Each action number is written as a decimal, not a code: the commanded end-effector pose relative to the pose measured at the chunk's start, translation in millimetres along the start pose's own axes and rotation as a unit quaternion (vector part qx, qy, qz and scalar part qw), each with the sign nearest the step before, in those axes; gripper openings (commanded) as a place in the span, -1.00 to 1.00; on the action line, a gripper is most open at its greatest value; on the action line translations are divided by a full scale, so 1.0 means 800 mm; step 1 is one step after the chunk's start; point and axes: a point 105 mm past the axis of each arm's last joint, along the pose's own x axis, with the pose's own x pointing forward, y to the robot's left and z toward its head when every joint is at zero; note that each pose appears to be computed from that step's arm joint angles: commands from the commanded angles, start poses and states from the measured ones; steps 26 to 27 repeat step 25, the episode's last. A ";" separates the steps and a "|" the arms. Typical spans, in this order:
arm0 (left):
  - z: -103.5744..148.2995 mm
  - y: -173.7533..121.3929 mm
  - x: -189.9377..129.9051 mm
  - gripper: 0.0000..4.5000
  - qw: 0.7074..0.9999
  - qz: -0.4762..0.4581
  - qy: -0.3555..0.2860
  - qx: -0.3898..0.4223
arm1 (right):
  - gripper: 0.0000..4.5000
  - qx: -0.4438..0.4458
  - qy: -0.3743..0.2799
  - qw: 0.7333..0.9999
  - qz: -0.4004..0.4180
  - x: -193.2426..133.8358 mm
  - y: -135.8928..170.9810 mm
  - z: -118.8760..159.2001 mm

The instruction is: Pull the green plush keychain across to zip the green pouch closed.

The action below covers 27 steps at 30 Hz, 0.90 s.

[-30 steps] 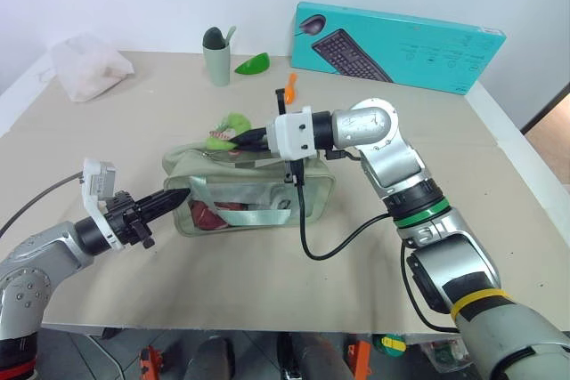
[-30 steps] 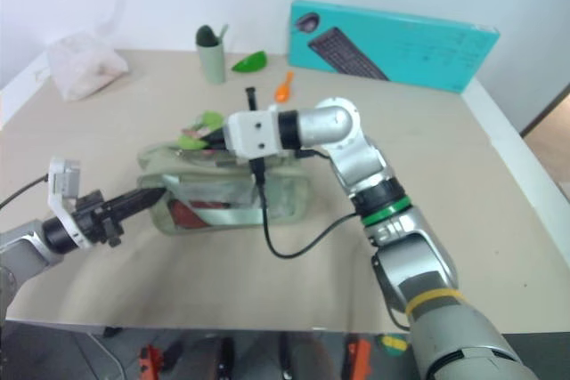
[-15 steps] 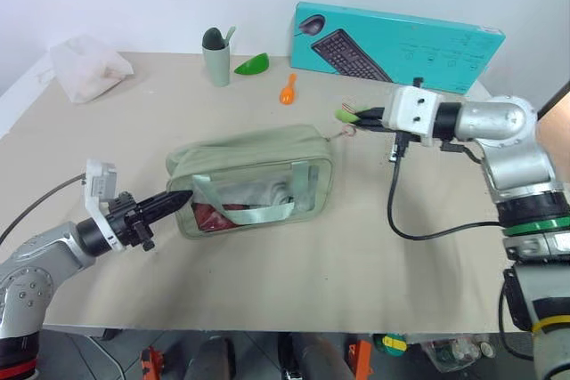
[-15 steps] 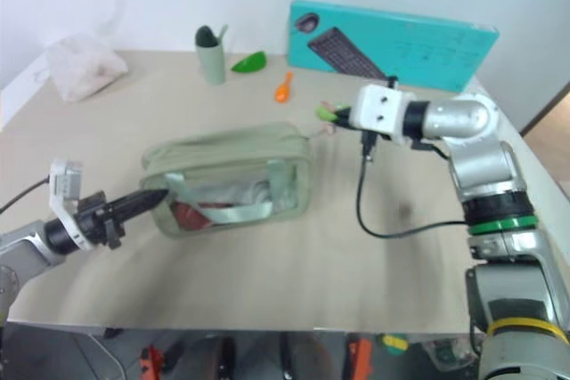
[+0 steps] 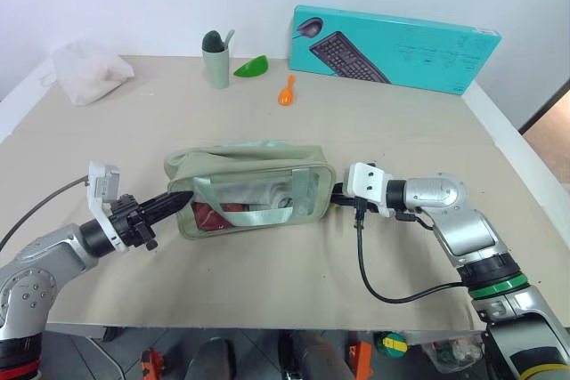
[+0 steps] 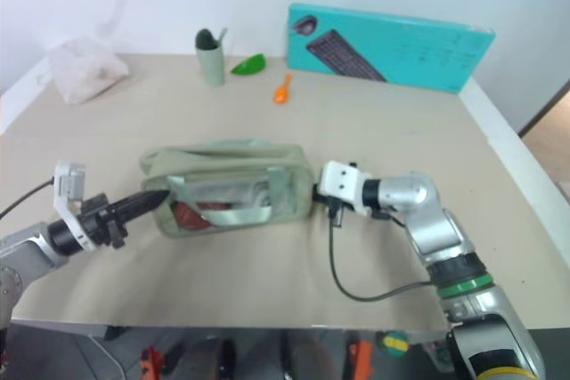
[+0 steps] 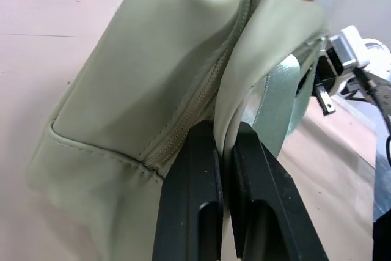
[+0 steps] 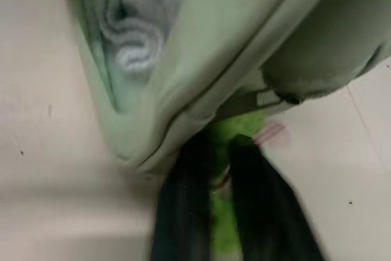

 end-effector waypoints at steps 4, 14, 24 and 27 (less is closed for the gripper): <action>0.006 0.007 -0.002 -0.36 1.000 0.025 -0.008 -0.013 | 0.36 0.017 -0.016 0.999 -0.039 -0.030 -0.040 0.012; 0.050 -0.025 -0.026 0.69 0.999 -0.003 -0.046 0.011 | 1.00 0.107 -0.065 0.991 -0.047 -0.103 -0.054 0.012; 0.017 0.015 -0.114 0.69 0.987 0.153 -0.039 -0.032 | 1.00 0.263 -0.157 0.949 -0.081 -0.137 -0.028 -0.005; 0.013 0.018 -0.120 0.69 0.985 0.163 -0.039 -0.036 | 1.00 0.272 -0.163 0.945 -0.085 -0.135 -0.027 -0.005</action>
